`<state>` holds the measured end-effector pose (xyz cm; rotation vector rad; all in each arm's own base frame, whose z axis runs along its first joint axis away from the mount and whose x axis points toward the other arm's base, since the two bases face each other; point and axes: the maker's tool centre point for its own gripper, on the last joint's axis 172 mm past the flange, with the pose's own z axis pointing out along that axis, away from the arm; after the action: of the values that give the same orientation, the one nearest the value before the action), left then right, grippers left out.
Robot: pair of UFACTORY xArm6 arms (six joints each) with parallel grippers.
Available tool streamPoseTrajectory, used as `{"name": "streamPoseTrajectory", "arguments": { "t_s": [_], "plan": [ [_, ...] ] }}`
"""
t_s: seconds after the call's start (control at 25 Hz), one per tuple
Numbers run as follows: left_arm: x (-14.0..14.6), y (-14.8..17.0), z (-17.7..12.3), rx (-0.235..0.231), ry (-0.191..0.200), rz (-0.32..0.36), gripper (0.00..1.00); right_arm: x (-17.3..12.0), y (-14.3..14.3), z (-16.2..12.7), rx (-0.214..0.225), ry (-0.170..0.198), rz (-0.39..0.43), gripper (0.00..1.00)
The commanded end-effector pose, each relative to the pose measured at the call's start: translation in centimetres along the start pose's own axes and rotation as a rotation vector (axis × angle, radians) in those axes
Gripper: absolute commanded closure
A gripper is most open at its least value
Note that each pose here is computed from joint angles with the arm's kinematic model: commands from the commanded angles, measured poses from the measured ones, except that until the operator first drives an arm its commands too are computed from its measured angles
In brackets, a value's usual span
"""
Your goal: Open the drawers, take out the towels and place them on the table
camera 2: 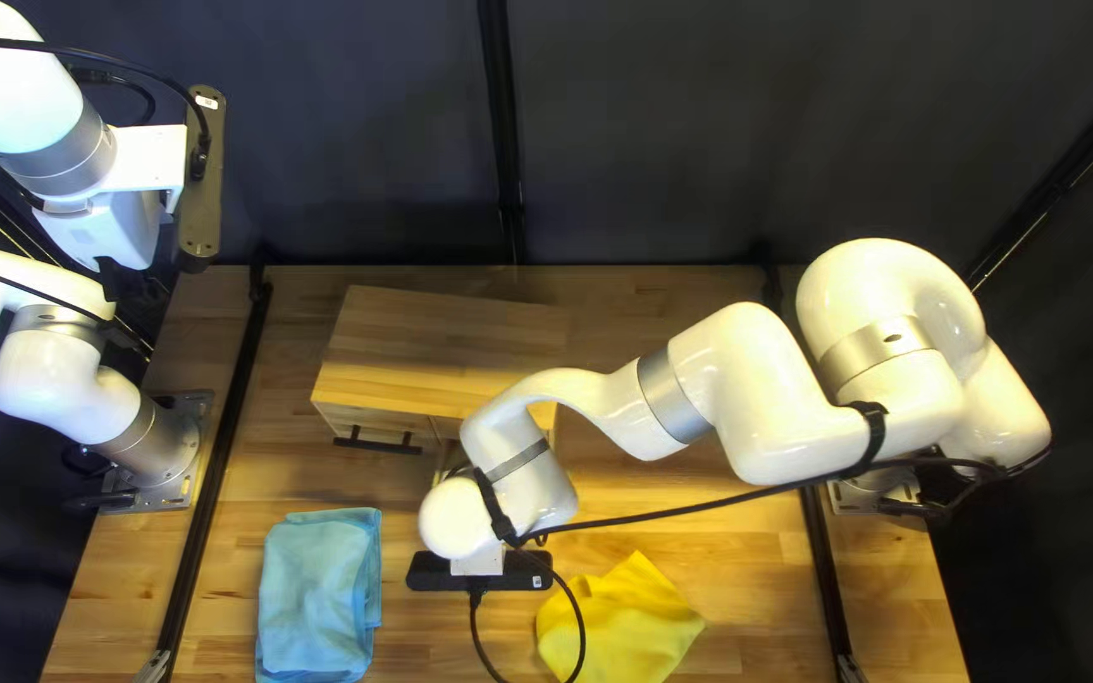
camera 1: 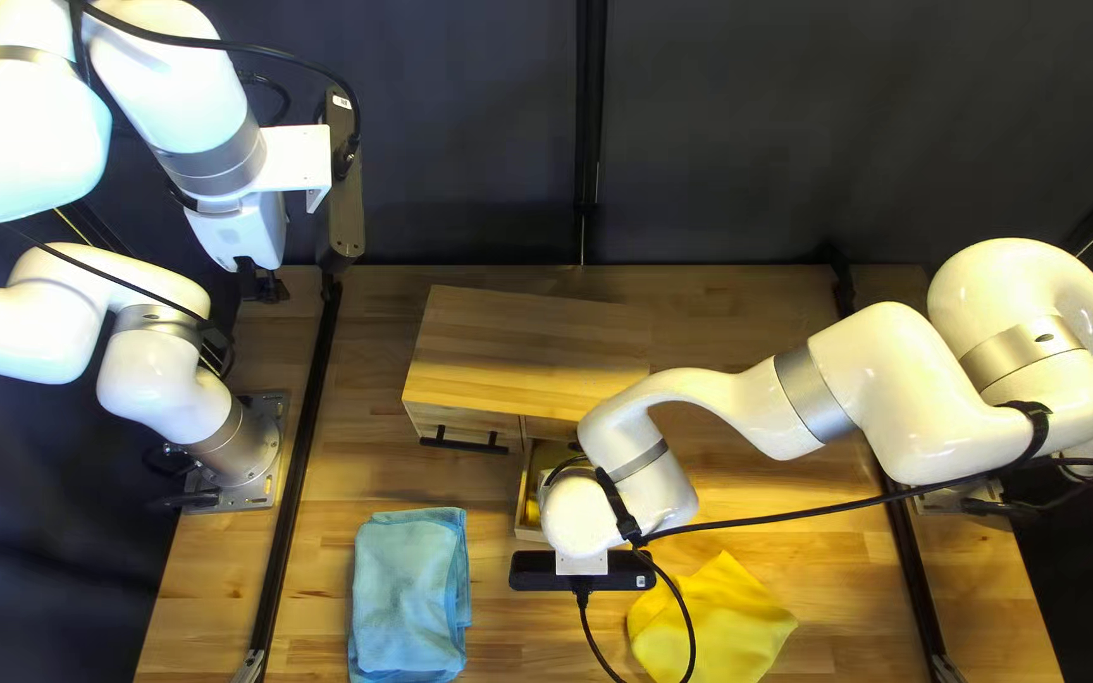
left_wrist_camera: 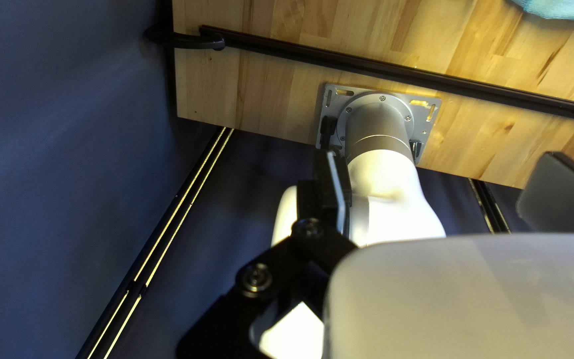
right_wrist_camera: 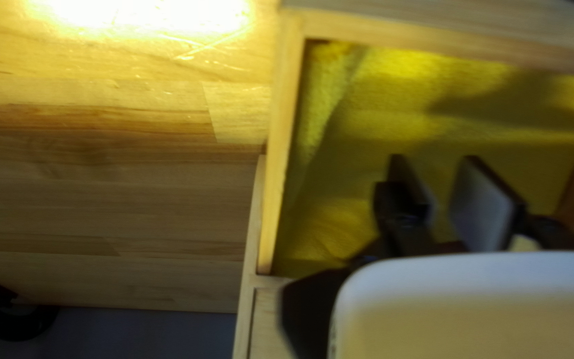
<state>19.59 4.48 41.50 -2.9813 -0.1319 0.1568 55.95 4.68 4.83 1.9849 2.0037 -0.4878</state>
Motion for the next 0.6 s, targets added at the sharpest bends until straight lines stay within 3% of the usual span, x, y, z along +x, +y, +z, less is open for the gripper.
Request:
{"name": "streamPoseTrajectory", "arguments": {
  "t_s": [0.04, 0.6],
  "plan": [
    [0.00, 0.00, 0.00, 0.000, 0.000, 0.000, 0.00, 0.00, 0.15, 0.20, 0.000, -0.007, -0.003, 0.00],
    [0.00, 0.00, 0.00, 0.000, 0.000, 0.000, 0.00, 0.05, 0.28, 1.06, -0.001, -0.010, -0.010, 0.00]
  ]
}}
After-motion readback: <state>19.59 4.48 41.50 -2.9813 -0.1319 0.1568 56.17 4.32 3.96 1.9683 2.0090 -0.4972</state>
